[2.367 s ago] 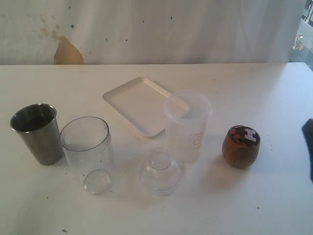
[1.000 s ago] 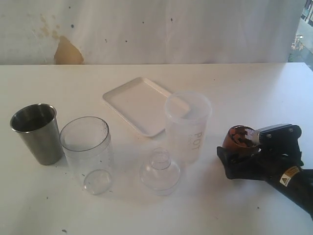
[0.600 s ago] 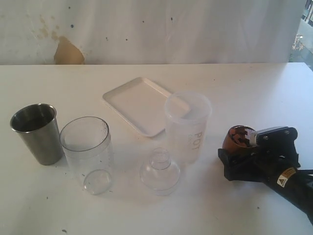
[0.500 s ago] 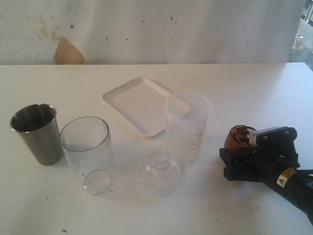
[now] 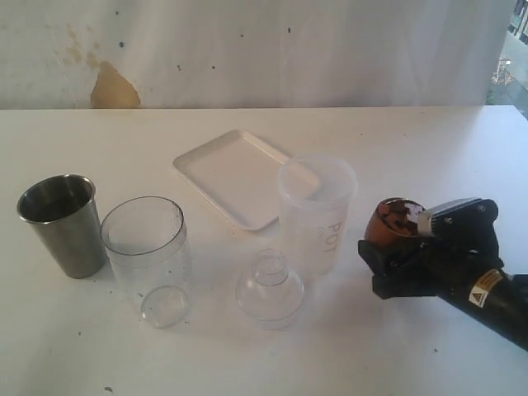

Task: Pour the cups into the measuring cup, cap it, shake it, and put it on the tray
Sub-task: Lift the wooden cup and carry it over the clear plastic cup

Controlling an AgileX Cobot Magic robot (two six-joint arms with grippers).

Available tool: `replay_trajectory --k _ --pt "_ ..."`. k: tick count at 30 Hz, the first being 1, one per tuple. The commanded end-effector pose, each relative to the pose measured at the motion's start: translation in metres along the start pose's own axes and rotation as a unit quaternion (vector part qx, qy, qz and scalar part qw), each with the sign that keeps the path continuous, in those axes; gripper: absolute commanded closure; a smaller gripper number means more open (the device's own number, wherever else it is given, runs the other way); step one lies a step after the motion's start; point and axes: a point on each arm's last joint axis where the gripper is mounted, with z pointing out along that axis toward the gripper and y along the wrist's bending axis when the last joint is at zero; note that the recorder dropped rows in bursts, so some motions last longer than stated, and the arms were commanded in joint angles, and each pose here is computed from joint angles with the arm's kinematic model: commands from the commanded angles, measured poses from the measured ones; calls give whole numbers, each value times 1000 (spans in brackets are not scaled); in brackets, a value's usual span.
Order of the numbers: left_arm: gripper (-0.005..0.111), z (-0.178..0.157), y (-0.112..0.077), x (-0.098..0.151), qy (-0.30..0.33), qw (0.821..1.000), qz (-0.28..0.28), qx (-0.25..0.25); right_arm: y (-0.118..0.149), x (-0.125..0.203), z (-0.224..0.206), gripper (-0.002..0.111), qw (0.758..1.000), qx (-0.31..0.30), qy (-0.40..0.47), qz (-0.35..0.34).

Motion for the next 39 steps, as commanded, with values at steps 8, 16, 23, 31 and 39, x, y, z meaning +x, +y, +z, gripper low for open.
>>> replay_trajectory --k 8,16,23,31,39 --pt "106 0 0 0 -4 1000 -4 0 10 -79 -47 108 997 24 -68 15" --pt "106 0 0 0 -4 1000 -4 0 41 -153 -84 108 993 -51 -104 -4" --pt "106 0 0 0 -4 1000 -4 0 108 -211 -64 108 982 -157 -95 -49" --pt "106 0 0 0 -4 1000 -4 0 179 -197 29 108 963 -190 -13 -190" --pt "106 0 0 0 -4 1000 -4 0 186 -175 79 108 948 -187 16 -258"
